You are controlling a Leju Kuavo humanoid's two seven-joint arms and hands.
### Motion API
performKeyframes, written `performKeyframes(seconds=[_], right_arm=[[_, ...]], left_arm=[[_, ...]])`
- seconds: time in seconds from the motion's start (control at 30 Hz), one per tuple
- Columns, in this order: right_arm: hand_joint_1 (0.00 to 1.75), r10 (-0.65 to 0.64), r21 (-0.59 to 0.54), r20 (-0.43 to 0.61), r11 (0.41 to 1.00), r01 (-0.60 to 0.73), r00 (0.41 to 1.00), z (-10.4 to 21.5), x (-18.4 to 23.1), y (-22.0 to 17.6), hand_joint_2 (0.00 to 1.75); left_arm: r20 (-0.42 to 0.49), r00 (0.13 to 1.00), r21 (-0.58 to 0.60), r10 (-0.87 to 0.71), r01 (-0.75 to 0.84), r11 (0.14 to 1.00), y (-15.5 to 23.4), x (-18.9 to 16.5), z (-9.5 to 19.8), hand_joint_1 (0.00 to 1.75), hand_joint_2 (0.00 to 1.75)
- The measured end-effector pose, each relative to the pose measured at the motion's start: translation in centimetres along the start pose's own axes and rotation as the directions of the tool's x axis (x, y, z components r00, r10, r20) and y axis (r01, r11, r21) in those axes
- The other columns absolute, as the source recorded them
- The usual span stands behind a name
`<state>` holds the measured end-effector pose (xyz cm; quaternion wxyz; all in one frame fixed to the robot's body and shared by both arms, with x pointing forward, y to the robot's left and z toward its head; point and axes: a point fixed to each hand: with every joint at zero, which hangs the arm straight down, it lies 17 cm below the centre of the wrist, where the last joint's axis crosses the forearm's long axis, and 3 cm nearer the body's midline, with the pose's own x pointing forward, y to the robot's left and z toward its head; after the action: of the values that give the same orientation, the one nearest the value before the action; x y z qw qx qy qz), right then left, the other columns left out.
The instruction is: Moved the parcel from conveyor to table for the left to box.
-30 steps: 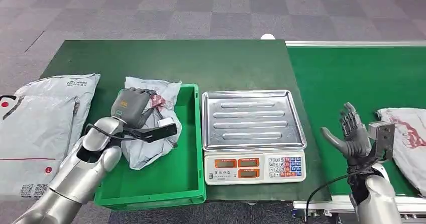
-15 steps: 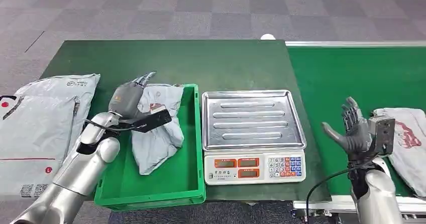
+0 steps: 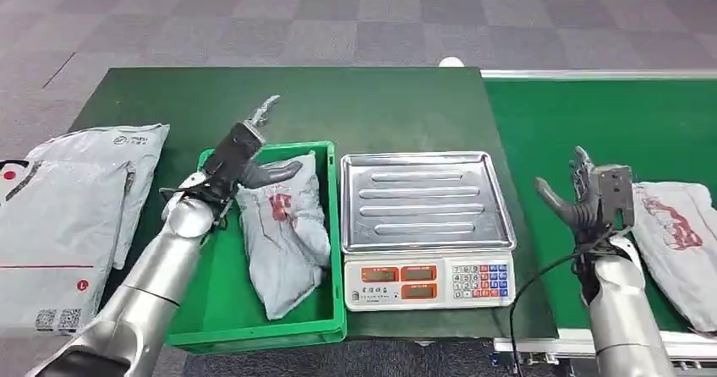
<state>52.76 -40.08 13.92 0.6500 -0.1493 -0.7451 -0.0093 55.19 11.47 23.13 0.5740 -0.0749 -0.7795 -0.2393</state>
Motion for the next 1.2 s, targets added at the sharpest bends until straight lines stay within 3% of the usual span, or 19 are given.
performKeyframes(seconds=[0.07,0.1,0.33,0.53,0.7,0.87,1.0,1.07,1.2], right_arm=[[0.0,0.046,-0.023,-0.013,0.999,-0.046,0.999,-0.3,-0.6,-0.4,0.0],[0.0,0.055,-0.024,-0.017,0.998,-0.055,0.998,-0.3,-0.7,-0.4,1.75],[0.0,0.288,-0.133,-0.107,0.944,-0.3,0.952,-0.7,-2.7,-3.8,1.75],[0.0,0.488,-0.177,-0.201,0.835,-0.522,0.849,-0.3,-4.8,-7.8,1.75],[0.0,0.541,-0.175,-0.263,0.788,-0.591,0.799,-0.1,-6.1,-8.9,1.75],[0.0,0.661,-0.162,-0.38,0.641,-0.75,0.647,0.7,-7.4,-11.7,1.75],[0.0,0.708,-0.096,-0.47,0.553,-0.828,0.527,1.5,-9.1,-13.5,1.75],[0.0,0.715,-0.054,-0.514,0.524,-0.85,0.474,2.3,-10.3,-14.3,1.75],[0.0,0.718,-0.024,-0.536,0.512,-0.859,0.443,2.9,-11.3,-14.6,1.75]], left_arm=[[0.03,0.99,-0.05,0.136,-0.134,0.99,-2.3,1.6,-0.9,0.0,1.75],[0.037,0.986,-0.053,0.165,-0.163,0.985,-2.8,1.9,-1.1,0.0,1.75],[0.033,0.904,-0.204,0.426,-0.411,0.888,-7.5,4.9,-2.1,0.0,1.75],[0.034,0.889,-0.18,0.457,-0.445,0.877,-8.4,5.2,-2.9,0.0,1.75],[0.033,0.893,-0.16,0.449,-0.439,0.884,-8.6,4.8,-3.0,0.0,1.75],[0.046,0.937,-0.084,0.345,-0.341,0.936,-8.6,3.9,-3.3,0.0,1.75],[0.034,0.953,-0.1,0.301,-0.296,0.95,-10.7,3.4,-2.9,0.0,1.75],[0.032,0.954,-0.107,0.3,-0.295,0.95,-11.5,3.2,-2.7,0.0,1.75],[0.027,0.955,-0.114,0.296,-0.291,0.95,-12.2,3.0,-2.6,0.0,1.75]])
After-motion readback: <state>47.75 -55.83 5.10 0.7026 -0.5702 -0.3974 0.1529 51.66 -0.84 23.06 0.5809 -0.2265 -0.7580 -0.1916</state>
